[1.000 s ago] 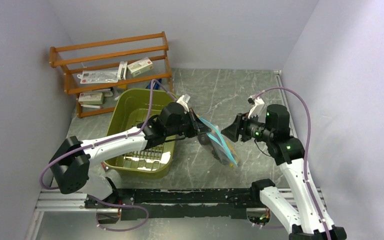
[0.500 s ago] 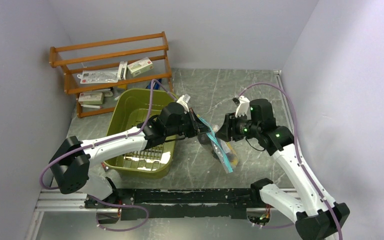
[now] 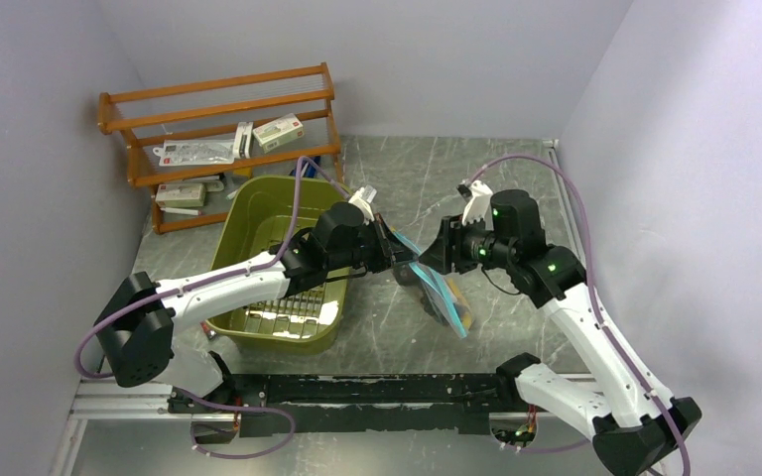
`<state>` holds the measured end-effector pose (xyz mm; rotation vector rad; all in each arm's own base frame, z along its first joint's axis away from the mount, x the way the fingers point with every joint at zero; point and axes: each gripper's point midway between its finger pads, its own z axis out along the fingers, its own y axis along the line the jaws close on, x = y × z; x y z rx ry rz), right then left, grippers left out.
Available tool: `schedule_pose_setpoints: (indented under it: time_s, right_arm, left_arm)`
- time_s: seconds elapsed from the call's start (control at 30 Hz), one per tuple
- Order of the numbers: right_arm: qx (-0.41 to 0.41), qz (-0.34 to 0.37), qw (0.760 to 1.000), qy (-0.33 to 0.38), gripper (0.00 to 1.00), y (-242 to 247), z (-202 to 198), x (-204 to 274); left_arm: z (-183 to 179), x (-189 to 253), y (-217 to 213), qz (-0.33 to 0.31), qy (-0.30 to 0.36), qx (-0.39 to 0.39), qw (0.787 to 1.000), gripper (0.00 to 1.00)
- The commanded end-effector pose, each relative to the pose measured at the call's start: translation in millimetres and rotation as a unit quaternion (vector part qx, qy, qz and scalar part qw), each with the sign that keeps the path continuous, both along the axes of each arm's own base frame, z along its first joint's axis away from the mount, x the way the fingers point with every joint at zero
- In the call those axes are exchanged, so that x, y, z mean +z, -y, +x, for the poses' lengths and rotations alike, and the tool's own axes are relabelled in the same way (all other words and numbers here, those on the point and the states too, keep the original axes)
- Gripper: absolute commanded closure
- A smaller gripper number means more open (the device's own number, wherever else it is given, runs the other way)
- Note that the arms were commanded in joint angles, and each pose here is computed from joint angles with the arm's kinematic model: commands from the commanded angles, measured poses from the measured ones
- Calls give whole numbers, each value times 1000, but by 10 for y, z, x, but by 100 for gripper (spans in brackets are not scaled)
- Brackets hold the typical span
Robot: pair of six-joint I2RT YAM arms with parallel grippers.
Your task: Open the zip-top bag and remove the fake food
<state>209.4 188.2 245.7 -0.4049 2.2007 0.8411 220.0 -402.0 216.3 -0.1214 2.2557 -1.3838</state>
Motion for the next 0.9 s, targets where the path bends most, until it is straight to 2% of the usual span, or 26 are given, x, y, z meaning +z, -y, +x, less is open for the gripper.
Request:
schedule_pose_setpoints:
  time_s: [0.0,0.07,0.17,0.27,0.4,0.47,0.57,0.67,0.87]
  right_arm:
    - [-15,-39,999,-16,57,48,5,-164]
    - [-15,-58,998,-22,59,42,-3,-236]
    - [-29,-90,995,-21,70,85,41,-338]
    - [-39,-109,993,-20,71,113,72,-364]
    - [-46,-123,991,2,91,91,122,-289]
    - [-60,-153,986,15,100,162,162,-267]
    - [-115,-213,970,40,100,409,301,-187]
    - [-167,-242,952,84,100,614,460,40]
    - [-263,-293,905,159,100,1015,676,567]
  left_arm:
    - [11,148,0,-18,16,2,1000,93]
    - [14,147,1,-16,17,1,1000,93]
    - [7,154,2,-17,17,0,1000,93]
    - [5,152,-16,-15,18,2,1000,93]
    - [15,139,-65,2,28,3,1000,93]
    - [83,154,-110,39,51,4,998,93]
    - [158,200,-83,82,71,-42,993,93]
    - [153,257,53,104,86,-107,985,93]
    - [214,487,453,75,114,-183,974,93]
